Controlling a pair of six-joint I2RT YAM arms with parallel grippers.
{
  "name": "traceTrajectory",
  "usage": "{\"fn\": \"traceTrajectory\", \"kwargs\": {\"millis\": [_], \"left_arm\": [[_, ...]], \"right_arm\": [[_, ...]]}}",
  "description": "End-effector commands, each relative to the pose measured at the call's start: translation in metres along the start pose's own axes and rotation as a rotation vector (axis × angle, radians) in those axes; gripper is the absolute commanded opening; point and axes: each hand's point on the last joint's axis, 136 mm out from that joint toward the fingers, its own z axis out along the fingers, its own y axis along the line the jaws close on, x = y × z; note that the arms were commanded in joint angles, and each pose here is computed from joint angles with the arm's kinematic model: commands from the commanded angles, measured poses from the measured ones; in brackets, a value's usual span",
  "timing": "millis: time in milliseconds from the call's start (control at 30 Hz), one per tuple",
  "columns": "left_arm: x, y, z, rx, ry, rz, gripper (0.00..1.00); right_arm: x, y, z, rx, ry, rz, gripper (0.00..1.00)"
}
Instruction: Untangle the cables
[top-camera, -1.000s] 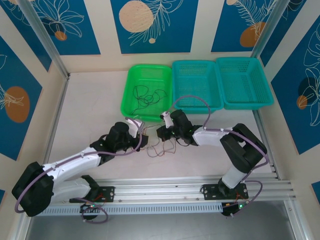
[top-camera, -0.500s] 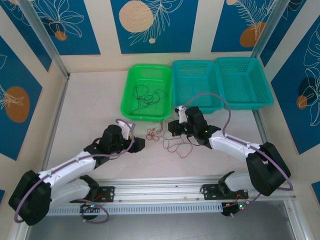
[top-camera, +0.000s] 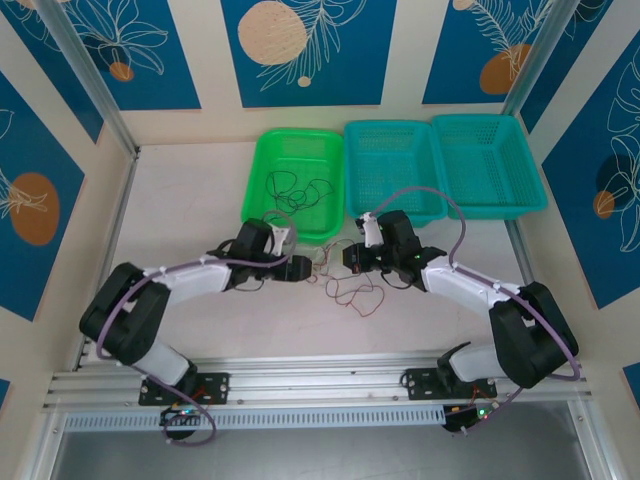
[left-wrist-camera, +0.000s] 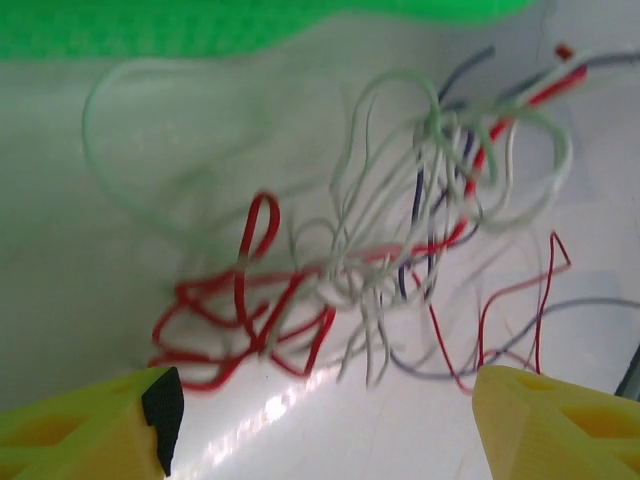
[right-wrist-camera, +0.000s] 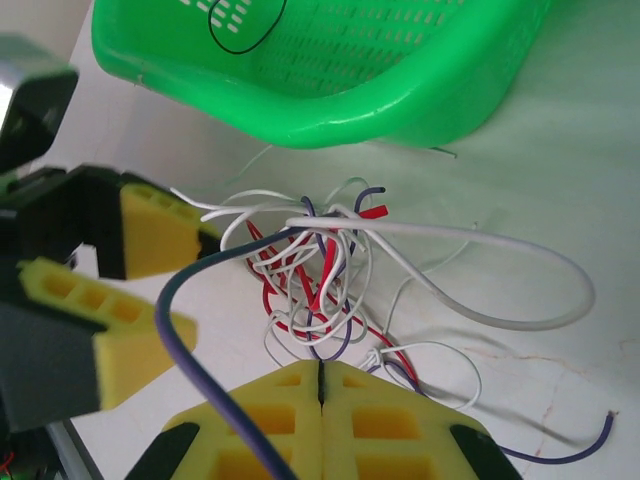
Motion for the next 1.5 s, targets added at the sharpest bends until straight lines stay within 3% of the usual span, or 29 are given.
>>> {"fn": "traceTrajectory", "kwargs": {"millis": [0, 200, 333, 567, 733, 933, 1133, 1467], "left_arm": [[-0.001, 0.021, 0.01, -0.094, 0.035, -0.04, 0.77], [0.013, 0.052, 0.024, -0.225, 0.102, -0.106, 0.75], [0.022, 0.052, 0.032, -0.195, 0.134, -0.108, 0.73], [0.043, 0.064, 0.037, -0.286, 0.249, -0.054, 0.49], [0.057, 0.068, 0.032, -0.316, 0.287, -0.02, 0.42], [0.066, 0.063, 0.027, -0.261, 0.252, -0.004, 0.25], [0.041, 0.047, 0.018, -0.217, 0.149, 0.051, 0.0], [-0.007, 0.017, -0.025, -0.202, -0.074, 0.181, 0.0]], "right_arm": [[-0.007, 0.01, -0.003, -0.035, 0.014, -0.015, 0.0], [-0.011, 0.012, -0.003, -0.035, 0.003, 0.002, 0.0], [-0.012, 0.01, -0.002, -0.027, 0.003, 0.011, 0.0], [-0.012, 0.006, -0.004, -0.002, -0.002, 0.024, 0.0], [-0.013, 0.005, -0.004, 0.009, -0.006, 0.029, 0.0], [-0.014, 0.003, -0.004, 0.018, -0.016, 0.031, 0.0], [-0.015, 0.004, -0.008, 0.018, -0.019, 0.02, 0.0], [-0.015, 0.003, -0.017, 0.021, -0.048, 0.025, 0.0]]}}
